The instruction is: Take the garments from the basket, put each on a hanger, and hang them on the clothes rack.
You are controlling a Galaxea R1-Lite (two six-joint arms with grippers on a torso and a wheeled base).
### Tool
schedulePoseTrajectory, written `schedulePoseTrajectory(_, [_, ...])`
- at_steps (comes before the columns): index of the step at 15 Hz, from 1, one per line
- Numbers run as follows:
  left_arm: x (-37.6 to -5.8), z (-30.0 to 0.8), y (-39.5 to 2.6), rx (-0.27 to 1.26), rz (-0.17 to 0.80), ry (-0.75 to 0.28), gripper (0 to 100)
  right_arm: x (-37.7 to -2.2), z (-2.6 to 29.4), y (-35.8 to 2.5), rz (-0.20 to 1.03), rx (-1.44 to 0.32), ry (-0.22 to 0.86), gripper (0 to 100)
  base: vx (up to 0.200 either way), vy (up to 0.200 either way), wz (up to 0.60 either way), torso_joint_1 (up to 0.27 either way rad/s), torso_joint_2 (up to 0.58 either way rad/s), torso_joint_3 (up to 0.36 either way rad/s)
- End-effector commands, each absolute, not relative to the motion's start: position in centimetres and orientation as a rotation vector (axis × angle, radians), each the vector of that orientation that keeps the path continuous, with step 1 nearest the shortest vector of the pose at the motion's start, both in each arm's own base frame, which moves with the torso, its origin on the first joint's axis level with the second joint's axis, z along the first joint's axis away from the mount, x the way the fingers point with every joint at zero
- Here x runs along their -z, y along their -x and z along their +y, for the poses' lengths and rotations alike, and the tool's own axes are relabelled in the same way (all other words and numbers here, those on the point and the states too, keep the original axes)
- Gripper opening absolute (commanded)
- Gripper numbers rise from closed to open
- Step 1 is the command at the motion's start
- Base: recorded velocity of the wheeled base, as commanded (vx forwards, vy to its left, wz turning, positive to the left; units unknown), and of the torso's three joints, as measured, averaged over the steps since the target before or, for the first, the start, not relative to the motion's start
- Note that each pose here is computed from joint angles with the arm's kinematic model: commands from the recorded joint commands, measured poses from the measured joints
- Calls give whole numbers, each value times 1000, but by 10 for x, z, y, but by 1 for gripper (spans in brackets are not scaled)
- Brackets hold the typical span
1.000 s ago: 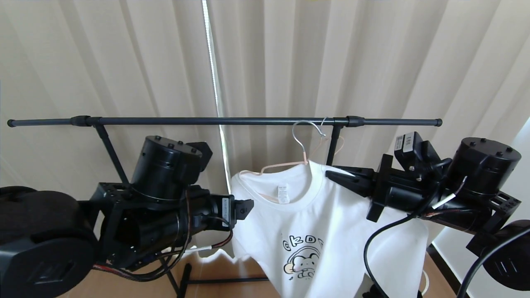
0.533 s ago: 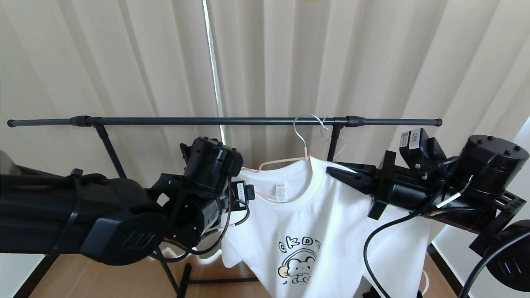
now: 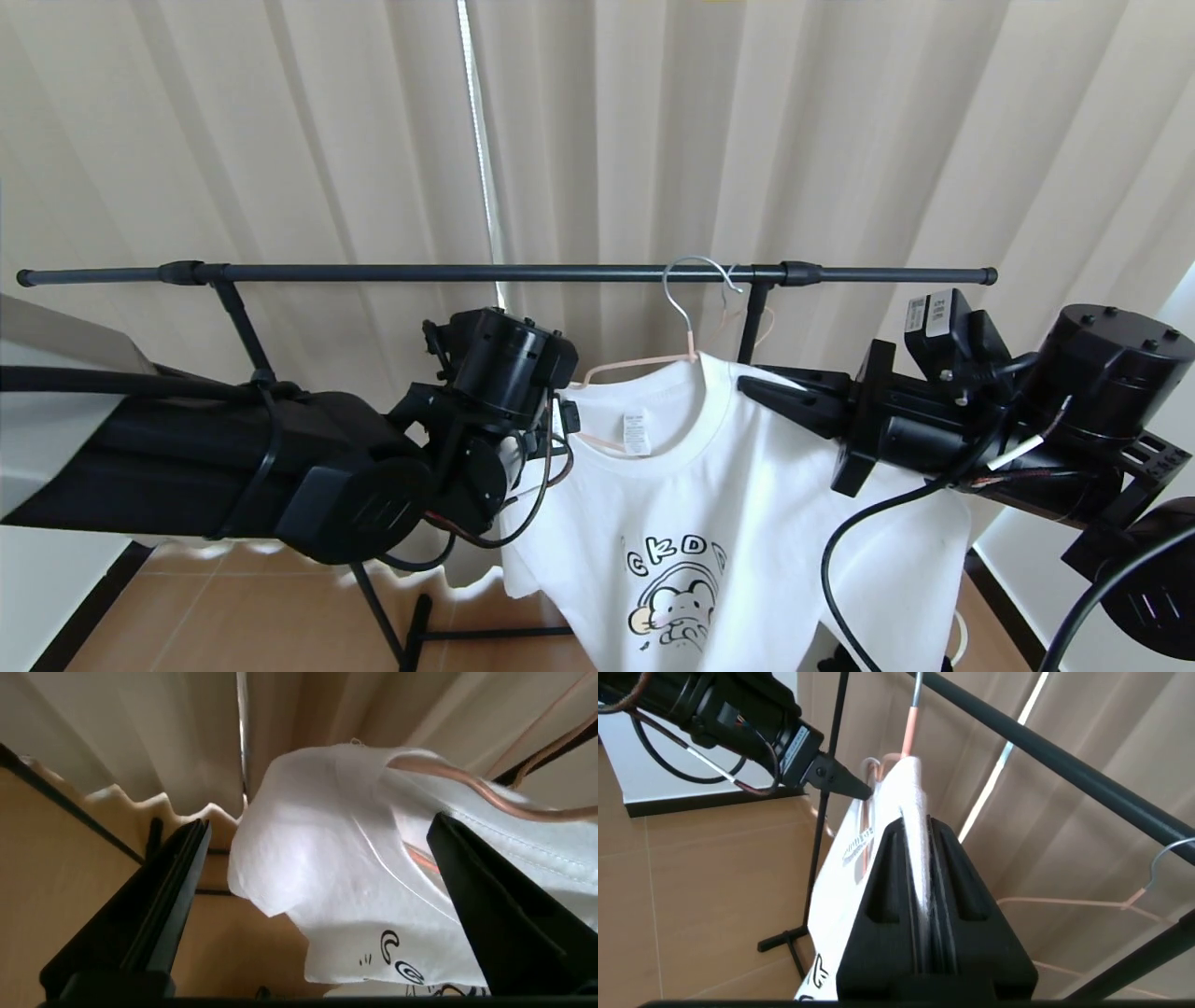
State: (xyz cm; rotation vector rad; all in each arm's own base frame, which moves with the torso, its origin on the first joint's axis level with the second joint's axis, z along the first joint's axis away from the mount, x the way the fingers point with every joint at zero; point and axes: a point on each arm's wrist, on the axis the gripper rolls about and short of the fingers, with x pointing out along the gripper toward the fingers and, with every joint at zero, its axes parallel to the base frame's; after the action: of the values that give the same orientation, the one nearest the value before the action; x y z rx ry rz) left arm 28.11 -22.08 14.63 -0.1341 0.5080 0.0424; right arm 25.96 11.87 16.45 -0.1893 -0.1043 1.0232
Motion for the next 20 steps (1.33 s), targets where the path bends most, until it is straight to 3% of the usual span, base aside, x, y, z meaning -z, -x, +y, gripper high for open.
schedulePoseTrajectory(1, [-141,-223,-285,-58,513,132,100,-166,119,-259,-109,-1024,190,0,0,0,0,0,0,0])
schedulePoseTrajectory(9, [-136,-218,-300,-110,502,137,100,-166,118,-258,-110,-1024,190,0,0,0,0,0,0,0])
schedulePoseTrajectory(10, [-137,-218,-300,-110,501,138,0,-166,118,-258,-111,-1025,190,0,0,0,0,0,0,0])
schedulePoseTrajectory(20, [-164,-228,-278,-28,453,125,0,-162,119,-261,-95,-1028,186,0,0,0,0,0,0,0])
